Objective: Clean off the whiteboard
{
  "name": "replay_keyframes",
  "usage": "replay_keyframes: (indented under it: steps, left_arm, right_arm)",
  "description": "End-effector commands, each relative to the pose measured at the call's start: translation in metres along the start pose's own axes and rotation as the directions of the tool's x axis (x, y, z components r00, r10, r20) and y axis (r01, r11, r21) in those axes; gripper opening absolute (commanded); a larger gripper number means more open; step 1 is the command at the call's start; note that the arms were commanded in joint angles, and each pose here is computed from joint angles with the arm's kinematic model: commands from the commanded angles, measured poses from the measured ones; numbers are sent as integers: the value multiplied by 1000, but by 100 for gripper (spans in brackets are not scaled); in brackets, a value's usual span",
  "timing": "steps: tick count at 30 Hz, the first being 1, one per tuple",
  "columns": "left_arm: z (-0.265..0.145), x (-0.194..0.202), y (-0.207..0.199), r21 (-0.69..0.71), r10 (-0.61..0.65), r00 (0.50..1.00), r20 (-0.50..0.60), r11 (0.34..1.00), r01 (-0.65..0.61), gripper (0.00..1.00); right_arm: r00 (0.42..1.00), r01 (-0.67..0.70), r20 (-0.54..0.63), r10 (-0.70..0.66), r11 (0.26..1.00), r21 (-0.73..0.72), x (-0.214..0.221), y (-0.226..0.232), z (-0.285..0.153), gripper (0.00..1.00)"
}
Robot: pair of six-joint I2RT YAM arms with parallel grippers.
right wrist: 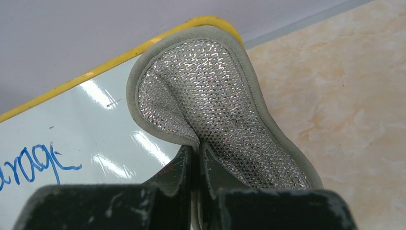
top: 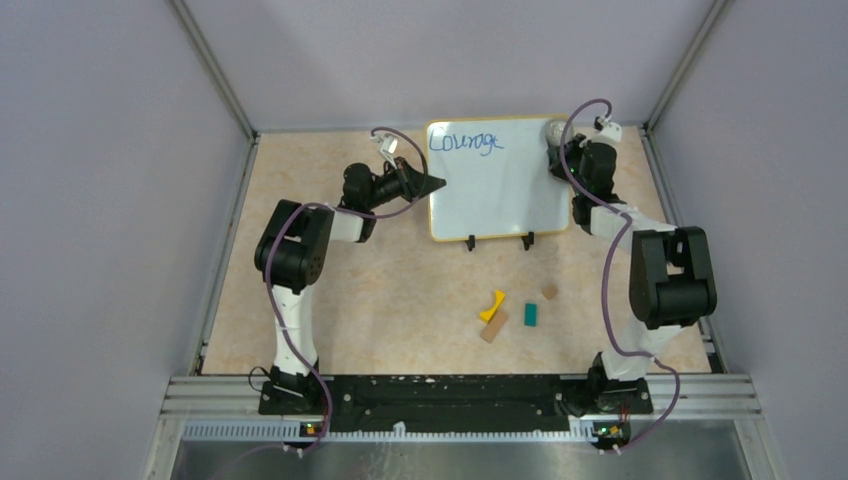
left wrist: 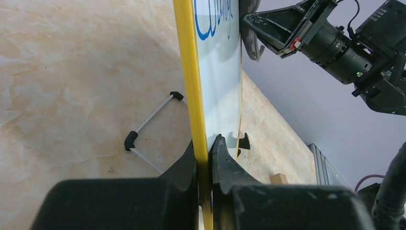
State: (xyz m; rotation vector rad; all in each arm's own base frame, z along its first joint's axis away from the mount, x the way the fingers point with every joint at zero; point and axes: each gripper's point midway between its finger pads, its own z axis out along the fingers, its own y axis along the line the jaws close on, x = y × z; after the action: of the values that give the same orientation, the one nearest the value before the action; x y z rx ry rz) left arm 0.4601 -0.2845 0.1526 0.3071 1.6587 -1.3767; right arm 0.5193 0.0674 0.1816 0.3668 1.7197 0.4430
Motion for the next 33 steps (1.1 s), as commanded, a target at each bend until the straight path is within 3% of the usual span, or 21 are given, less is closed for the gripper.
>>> replay_keyframes:
  steps: [1, 24, 28, 33]
  left_arm:
    - [-15, 8, 60, -201, 251, 968, -21, 947, -250, 0]
    - [-14, 8, 57, -200, 261, 965, -23, 945, -260, 0]
    - [-14, 8, 57, -200, 260, 965, -24, 945, -260, 0]
    - [-14, 9, 57, -200, 257, 966, -25, 946, -257, 0]
  right_arm:
    - [998, 22, -62, -24, 999, -41, 19, 21, 5, 0]
    - [969, 113, -164, -184, 923, -369, 120, 220, -5, 0]
    - [969, 74, -189, -158, 918, -389, 125, 230, -5, 0]
    - [973, 109, -157, -168, 938, -329, 112, 210, -3, 0]
